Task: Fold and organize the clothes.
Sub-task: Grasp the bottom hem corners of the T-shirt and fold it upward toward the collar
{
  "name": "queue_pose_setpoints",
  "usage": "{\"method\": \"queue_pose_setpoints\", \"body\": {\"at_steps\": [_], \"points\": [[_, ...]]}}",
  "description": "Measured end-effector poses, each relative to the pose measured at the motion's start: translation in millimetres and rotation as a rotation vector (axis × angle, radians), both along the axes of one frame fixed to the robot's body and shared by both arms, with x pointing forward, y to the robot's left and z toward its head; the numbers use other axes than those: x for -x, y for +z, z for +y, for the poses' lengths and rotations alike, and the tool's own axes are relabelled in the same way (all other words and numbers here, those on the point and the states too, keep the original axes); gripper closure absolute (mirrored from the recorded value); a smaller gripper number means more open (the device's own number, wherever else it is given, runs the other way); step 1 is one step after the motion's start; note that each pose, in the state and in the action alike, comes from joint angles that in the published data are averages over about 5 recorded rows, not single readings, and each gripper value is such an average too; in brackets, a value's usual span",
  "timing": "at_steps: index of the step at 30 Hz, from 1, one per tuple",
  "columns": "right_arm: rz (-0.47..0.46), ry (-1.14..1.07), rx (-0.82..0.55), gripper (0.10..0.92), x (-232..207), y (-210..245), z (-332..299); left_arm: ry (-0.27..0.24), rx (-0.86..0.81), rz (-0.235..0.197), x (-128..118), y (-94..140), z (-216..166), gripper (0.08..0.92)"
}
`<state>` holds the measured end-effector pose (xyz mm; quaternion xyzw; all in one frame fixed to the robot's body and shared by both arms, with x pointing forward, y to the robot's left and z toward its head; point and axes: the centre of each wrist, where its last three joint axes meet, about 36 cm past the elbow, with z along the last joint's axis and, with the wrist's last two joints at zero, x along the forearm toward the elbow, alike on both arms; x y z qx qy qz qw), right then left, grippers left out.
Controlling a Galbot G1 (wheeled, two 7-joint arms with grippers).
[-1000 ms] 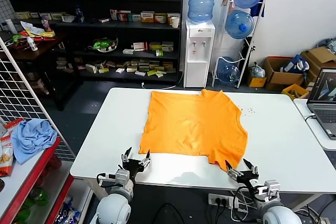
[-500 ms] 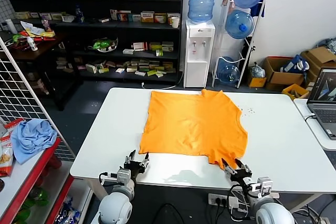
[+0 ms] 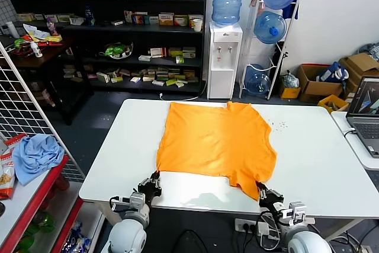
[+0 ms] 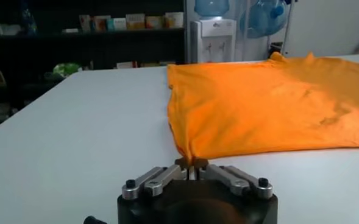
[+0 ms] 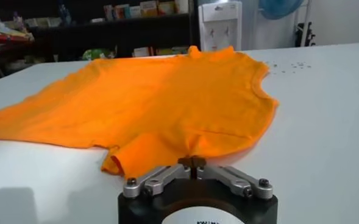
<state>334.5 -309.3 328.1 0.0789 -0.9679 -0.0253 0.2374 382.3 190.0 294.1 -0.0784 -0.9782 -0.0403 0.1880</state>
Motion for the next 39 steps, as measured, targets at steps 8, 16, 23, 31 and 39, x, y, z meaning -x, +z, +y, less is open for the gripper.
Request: {"method": "queue_pose_setpoints", "body": {"at_steps": [8, 16, 23, 31, 39], "points": [[-0.005, 0.004, 0.054, 0.898, 24.4, 22.9, -3.9, -0.007, -0.017, -0.034, 11.4, 9.3, 9.2, 0.908], [-0.004, 0.000, 0.131, 0.898, 58.6, 44.6, -8.3, -0.022, -0.041, -0.070, 33.9, 23.2, 21.6, 0.908], [0.016, 0.010, 0.174, 0.898, 87.7, 54.7, -2.7, -0.045, -0.079, -0.074, 68.7, 29.8, 32.2, 0.908], [0.001, 0.015, 0.200, 0.898, 91.1, 64.7, -2.0, -0.063, -0.101, -0.074, 89.6, 33.8, 33.8, 0.908], [-0.073, 0.024, 0.205, 0.898, 60.5, 70.5, -13.4, -0.092, -0.130, -0.108, 75.1, 36.6, 33.8, 0.908]]}}
